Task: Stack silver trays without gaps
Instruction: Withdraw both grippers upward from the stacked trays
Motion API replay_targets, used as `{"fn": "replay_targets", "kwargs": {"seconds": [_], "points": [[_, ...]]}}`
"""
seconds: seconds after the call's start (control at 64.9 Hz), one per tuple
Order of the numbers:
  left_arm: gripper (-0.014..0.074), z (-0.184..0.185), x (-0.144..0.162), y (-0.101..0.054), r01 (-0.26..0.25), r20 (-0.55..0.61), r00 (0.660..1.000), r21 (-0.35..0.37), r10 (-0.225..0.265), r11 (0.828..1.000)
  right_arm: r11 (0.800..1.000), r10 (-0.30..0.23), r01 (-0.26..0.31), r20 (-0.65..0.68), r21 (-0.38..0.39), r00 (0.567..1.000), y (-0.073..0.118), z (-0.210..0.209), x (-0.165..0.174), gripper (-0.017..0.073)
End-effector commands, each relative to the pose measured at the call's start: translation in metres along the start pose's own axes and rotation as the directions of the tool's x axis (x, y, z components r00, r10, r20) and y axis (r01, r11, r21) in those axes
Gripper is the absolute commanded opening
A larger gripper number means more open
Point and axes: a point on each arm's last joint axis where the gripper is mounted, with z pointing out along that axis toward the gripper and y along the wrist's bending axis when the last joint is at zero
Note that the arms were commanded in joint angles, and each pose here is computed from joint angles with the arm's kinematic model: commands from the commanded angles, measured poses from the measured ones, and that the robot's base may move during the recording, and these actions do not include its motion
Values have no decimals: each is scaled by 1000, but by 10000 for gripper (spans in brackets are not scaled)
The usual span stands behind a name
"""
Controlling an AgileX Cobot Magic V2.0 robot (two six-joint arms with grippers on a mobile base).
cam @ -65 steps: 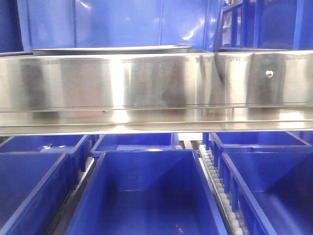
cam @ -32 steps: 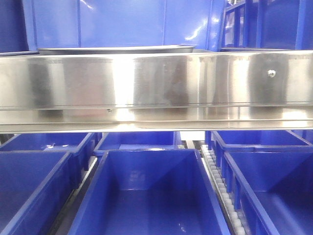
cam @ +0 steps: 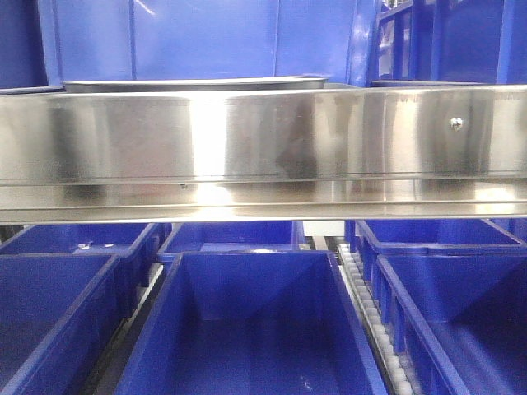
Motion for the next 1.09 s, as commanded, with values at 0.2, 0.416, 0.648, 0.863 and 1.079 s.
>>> {"fn": "replay_targets", "kwargs": {"seconds": [0.2, 0.416, 0.648, 0.863, 1.079], "points": [[-6, -35, -10, -2, -23, 111, 994, 21, 21, 1000, 1000, -19, 20, 101, -7, 995, -2, -40, 5, -79], [-6, -37, -11, -2, -23, 123, 992, 24, 20, 999, 1000, -18, 19, 128, -10, 992, -2, -46, 3, -79], [-6, -37, -11, -2, -23, 123, 992, 24, 20, 999, 1000, -18, 19, 132, -12, 991, -2, -46, 3, -79], [-6, -37, -11, -2, -23, 123, 992, 24, 20, 999, 1000, -15, 14, 135, 12, 991, -5, -45, 3, -79], [-6, -37, -11, -2, -23, 123, 992, 24, 20, 999, 984, -113, 81, 215, 156, 970, -25, -65, 32, -79]]}}
